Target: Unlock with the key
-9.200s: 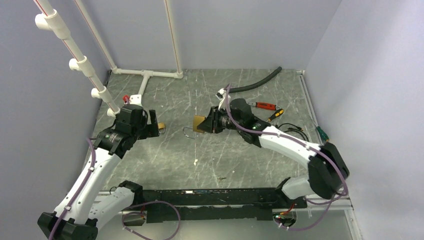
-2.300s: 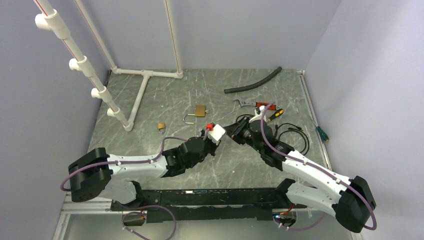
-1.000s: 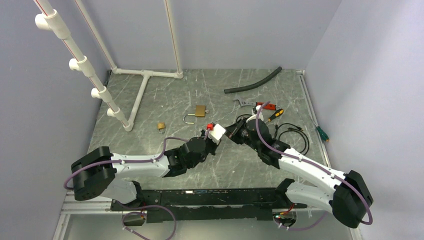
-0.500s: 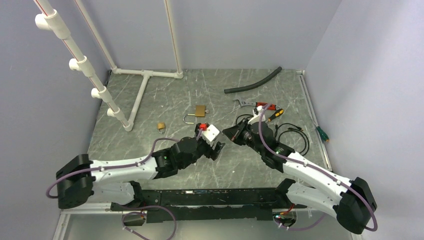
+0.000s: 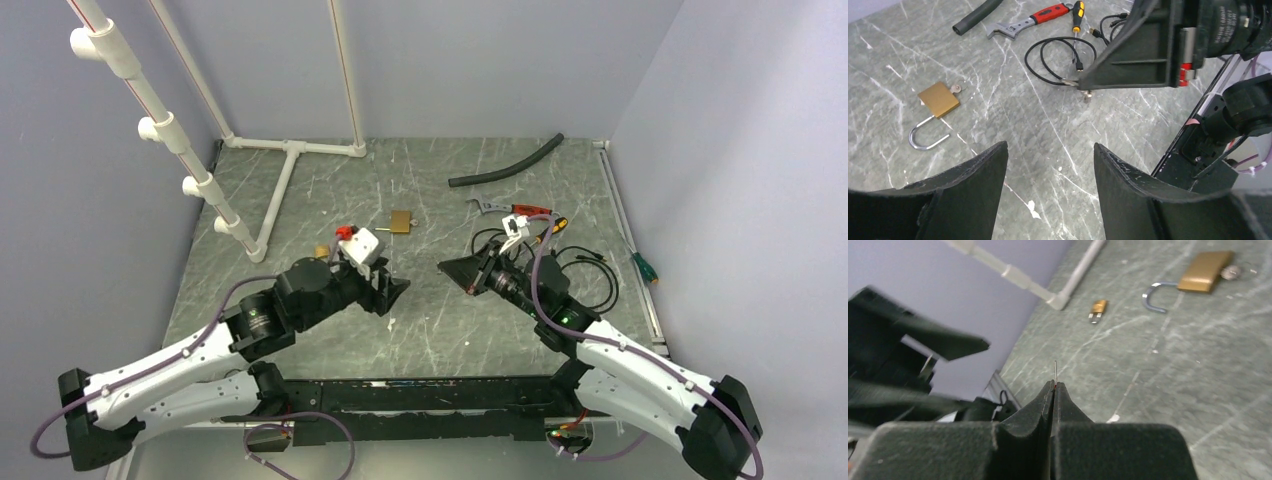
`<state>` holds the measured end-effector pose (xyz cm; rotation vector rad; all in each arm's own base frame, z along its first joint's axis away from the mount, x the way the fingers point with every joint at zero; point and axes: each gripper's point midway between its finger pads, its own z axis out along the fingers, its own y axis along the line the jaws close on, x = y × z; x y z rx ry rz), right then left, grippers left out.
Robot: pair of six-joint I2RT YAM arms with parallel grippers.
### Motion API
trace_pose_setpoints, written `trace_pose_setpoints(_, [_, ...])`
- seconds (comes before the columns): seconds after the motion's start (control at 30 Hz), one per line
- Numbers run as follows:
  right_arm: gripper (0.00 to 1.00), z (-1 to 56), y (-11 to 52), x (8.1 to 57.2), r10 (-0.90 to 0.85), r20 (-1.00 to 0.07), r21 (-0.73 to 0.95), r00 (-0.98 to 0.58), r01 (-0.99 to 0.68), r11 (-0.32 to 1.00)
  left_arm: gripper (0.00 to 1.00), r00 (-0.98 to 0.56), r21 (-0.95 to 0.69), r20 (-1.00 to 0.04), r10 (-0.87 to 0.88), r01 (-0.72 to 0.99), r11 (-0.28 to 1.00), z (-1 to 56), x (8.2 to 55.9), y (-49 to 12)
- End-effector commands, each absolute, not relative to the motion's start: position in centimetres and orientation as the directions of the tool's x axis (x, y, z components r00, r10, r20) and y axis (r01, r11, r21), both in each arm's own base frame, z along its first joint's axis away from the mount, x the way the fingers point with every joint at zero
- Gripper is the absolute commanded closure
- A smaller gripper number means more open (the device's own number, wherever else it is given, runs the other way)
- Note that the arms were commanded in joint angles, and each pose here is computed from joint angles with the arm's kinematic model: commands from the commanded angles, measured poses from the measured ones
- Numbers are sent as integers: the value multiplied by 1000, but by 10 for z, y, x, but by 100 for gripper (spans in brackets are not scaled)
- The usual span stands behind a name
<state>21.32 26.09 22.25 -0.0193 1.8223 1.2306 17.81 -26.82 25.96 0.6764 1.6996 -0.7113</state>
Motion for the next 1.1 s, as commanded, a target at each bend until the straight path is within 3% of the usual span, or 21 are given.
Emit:
trace_pose_setpoints(0.0, [100, 276, 272, 183, 420, -770, 621, -481, -717, 317, 33, -302, -203, -951, 61, 763, 614, 266, 165, -256])
trace_pose_setpoints(0.2, [100, 289, 274, 161, 384, -806, 556, -451, -799, 230, 34, -406, -289, -913, 24, 688, 666, 265, 179, -241])
trace_pose_setpoints(0.33, [100, 288, 273, 160, 375, -811, 552, -450, -801, 233, 31, -550, -304, -835, -17, 435, 848, 242, 213, -209])
trace_pose_setpoints(0.53, [100, 284, 271, 158, 371, -809, 557, -456, -796, 238, 26, -670, -191, -742, -30, 168, 967, 203, 240, -167])
trace_pose_setpoints(0.73, [100, 276, 268, 162, 356, -810, 568, -465, -772, 284, 7, -777, -138, -628, -33, 70, 988, 162, 259, -136])
trace_pose_setpoints(0.93, [100, 265, 266, 164, 346, -805, 583, -482, -750, 312, 9, -863, -134, -482, -150, -96, 986, 117, 277, -99])
trace_pose_setpoints(1.07, [100, 257, 267, 164, 343, -797, 596, -498, -741, 309, 10, -839, -113, -500, -217, -185, 976, 107, 297, -87])
